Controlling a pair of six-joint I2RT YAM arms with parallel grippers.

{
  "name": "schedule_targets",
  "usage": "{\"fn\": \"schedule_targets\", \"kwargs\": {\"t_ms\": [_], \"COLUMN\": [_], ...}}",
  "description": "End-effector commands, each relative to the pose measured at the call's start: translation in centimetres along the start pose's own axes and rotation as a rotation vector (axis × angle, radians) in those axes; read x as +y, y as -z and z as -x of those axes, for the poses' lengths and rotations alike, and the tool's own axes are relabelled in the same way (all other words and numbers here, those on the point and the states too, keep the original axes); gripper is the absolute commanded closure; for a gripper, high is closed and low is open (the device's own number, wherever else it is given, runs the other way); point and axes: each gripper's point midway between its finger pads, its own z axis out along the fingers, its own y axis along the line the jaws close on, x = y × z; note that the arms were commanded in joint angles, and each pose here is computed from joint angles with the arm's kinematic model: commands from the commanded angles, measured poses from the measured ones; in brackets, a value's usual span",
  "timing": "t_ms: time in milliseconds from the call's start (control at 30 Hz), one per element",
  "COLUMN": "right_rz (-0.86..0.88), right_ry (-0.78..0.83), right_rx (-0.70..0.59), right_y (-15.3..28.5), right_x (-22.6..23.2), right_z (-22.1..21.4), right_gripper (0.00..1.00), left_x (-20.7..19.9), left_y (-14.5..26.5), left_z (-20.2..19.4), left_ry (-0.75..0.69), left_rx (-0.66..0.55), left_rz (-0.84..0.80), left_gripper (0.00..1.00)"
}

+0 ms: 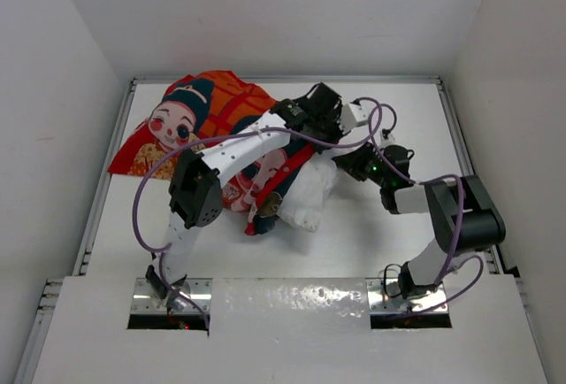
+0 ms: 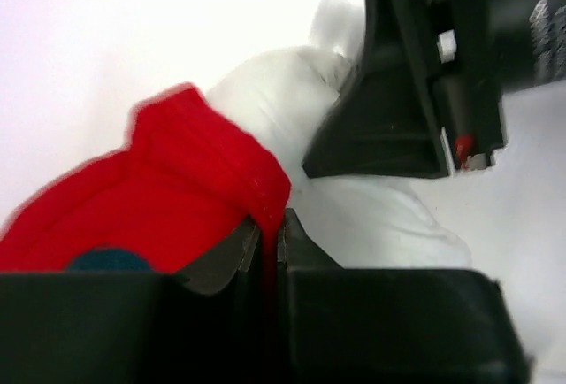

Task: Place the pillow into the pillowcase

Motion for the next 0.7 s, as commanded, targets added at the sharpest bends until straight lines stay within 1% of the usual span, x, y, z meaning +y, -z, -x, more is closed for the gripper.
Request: {"fn": "schedule_targets", "kwargs": {"t_ms": [0,33,67,100,133,167,233,267,300,333,400,433,467,500,533,567,600,667], "right_rz": [0.236,0.271,0.317,0.322,0.338,0.399,0.475,0.556,0.594,0.592,0.671,0.728,0.792,0.794,0.836,0.844,0.823,0.801], "right_ry": [0.068,0.113,0.171,0.271,0.33,0.402,0.505,0.552,0.56,0.579,0.604,0.628,0.648,0.656,0.671,0.672,0.658,0.608], "right_rx": [0.012,0.027,0.006,0.013,0.005,-0.042,-0.119,-0.217,-0.255,-0.314,-0.409,-0.406,-0.44,-0.414,-0.418,-0.42,-0.397,-0.472], "right_y": [-0.6,-0.7,-0.5,-0.8,-0.8,-0.4,0.3,1.5,2.0,2.2,3.0,3.1,3.4,1.9,1.7,1.0,-1.0,-2.7], "right_x": [5.4,6.8,8.8,10.0,11.4,14.7,18.7,22.3,23.7,24.5,27.1,28.2,30.3,30.0,31.5,31.8,30.9,31.1], "right_z": [-0.4,-1.5,-1.4,-2.7,-2.9,-2.0,-1.8,-0.4,0.5,1.5,3.0,2.7,3.4,3.0,3.2,3.1,2.3,3.8], "right_gripper": [0.94,0.99,1.0,1.0,1.0,1.0,1.0,1.0,1.0,1.0,1.0,1.0,1.0,1.0,1.0,1.0,1.0,1.0], "left_x": [2.1,1.3,1.1,0.4,0.1,-0.2,-0.9,-1.9,-2.4,-2.8,-3.9,-4.2,-4.2,-4.3,-4.4,-5.2,-5.9,-8.0], "left_y": [7.0,8.5,9.9,12.9,14.1,15.3,17.4,18.3,18.2,19.7,20.7,21.8,22.1,22.2,22.5,22.5,23.1,25.1], "left_z": [8.8,10.1,11.6,14.0,15.0,15.8,16.6,16.3,15.8,16.3,16.0,16.1,16.1,15.7,15.6,15.0,14.8,15.1], "left_ry": [0.024,0.017,0.007,-0.024,-0.039,-0.045,-0.068,-0.092,-0.097,-0.107,-0.14,-0.15,-0.159,-0.16,-0.176,-0.177,-0.189,-0.221], "left_rx": [-0.264,-0.31,-0.358,-0.446,-0.483,-0.515,-0.552,-0.551,-0.538,-0.565,-0.573,-0.587,-0.589,-0.575,-0.574,-0.56,-0.567,-0.609], "left_rz": [0.037,-0.012,-0.031,-0.064,-0.076,-0.083,-0.107,-0.149,-0.176,-0.181,-0.222,-0.222,-0.219,-0.216,-0.214,-0.256,-0.287,-0.368], "left_gripper": [1.0,1.0,1.0,1.0,1.0,1.0,1.0,1.0,1.0,1.0,1.0,1.0,1.0,1.0,1.0,1.0,1.0,1.0]}}
